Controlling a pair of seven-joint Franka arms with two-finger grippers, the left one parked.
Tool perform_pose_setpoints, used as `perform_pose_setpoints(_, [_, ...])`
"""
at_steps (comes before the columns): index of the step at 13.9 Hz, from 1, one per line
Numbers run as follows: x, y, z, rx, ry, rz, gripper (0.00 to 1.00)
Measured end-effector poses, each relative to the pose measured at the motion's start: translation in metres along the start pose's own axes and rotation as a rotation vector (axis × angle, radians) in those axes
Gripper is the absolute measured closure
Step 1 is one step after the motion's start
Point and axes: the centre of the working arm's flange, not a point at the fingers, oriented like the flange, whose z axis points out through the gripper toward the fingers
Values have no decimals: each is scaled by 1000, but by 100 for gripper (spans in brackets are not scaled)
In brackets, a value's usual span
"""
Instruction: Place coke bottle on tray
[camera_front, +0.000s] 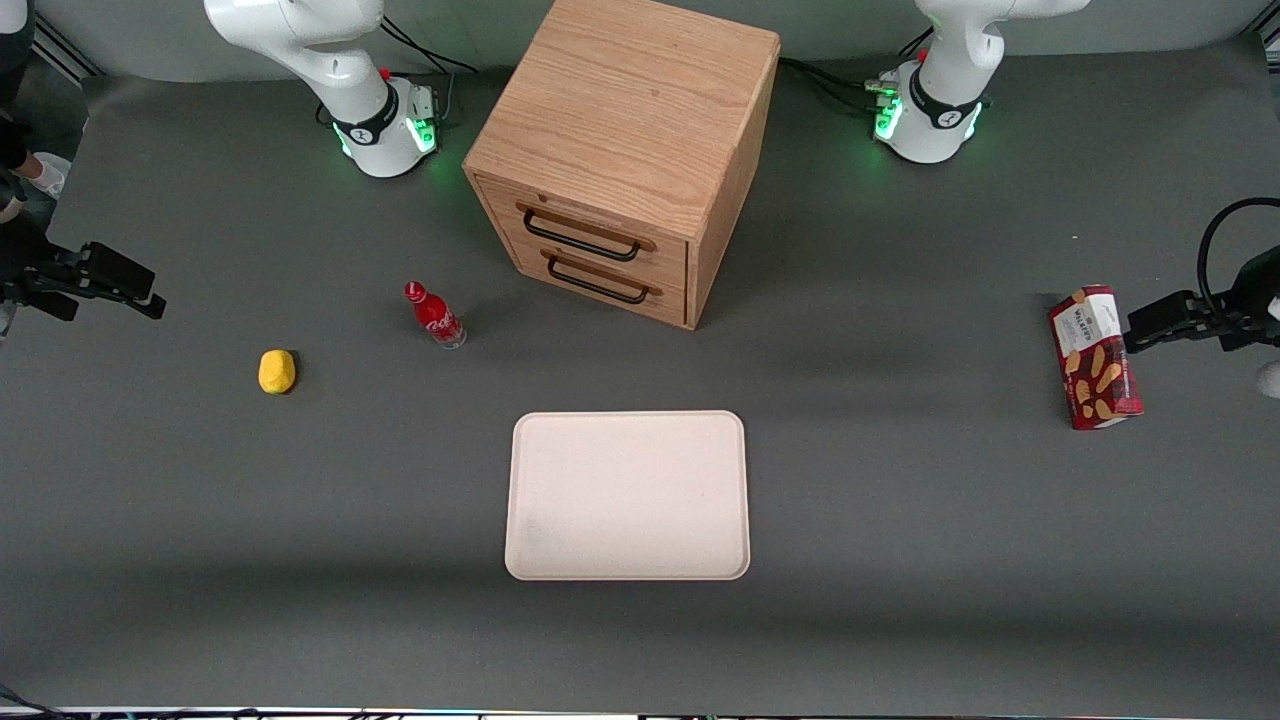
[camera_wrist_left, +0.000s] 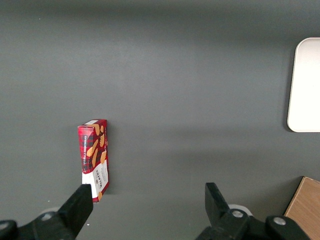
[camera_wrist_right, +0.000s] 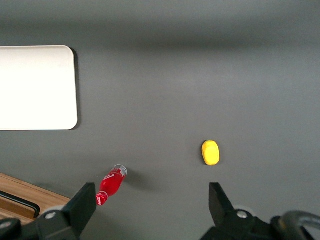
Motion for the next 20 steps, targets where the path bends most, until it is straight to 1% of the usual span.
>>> perform_pose_setpoints(5, [-4, 0, -6, 1, -1, 0, 0])
perform_pose_setpoints(10, [-41, -7, -40, 6, -47, 11, 0])
perform_pose_setpoints(15, [-74, -70, -51, 6, -59, 98, 0])
perform_pose_setpoints(20, [-104, -126, -48, 2, -74, 129, 0])
